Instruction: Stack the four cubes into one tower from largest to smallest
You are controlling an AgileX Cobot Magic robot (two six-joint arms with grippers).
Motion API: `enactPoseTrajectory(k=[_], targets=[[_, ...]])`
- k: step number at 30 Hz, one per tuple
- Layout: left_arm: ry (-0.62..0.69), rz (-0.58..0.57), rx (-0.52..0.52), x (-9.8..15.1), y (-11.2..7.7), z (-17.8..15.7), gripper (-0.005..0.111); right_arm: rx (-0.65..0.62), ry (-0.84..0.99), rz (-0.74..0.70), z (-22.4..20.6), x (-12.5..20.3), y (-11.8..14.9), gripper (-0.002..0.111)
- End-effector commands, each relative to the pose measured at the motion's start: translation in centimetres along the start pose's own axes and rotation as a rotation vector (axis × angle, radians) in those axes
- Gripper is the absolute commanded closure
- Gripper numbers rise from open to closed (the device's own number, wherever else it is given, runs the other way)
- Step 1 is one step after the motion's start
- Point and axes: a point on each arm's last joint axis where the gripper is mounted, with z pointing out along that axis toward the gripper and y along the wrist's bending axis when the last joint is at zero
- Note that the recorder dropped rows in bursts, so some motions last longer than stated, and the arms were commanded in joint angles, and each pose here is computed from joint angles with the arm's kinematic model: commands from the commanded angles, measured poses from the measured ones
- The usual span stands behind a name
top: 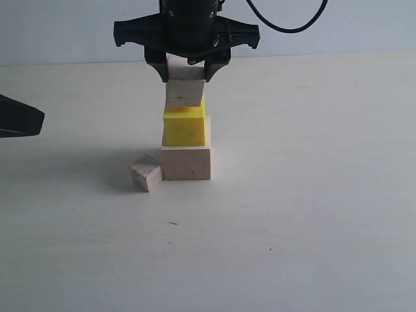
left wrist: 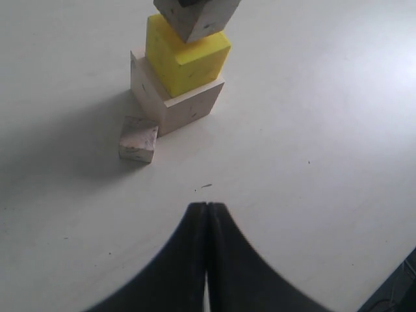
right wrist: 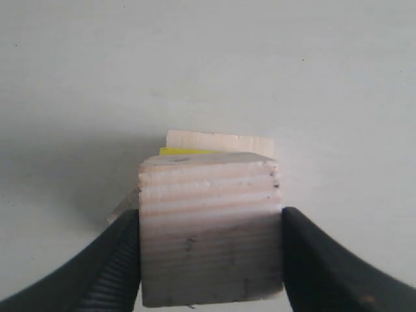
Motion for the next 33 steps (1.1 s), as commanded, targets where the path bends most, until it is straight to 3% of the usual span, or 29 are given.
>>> enactPoseTrajectory(k=[1,33], targets=[[-0.006,-0.006,0.006,0.05,-0.14,0.0,0.107,-0.007,-0.015,-0.002,-0.16,-0.19,0.16,0.108],[-0.006,-0.006,0.006,0.05,-0.14,0.0,0.107,0.012,-0.032,-0.026,-0.11,0.08,0.56,0.108]])
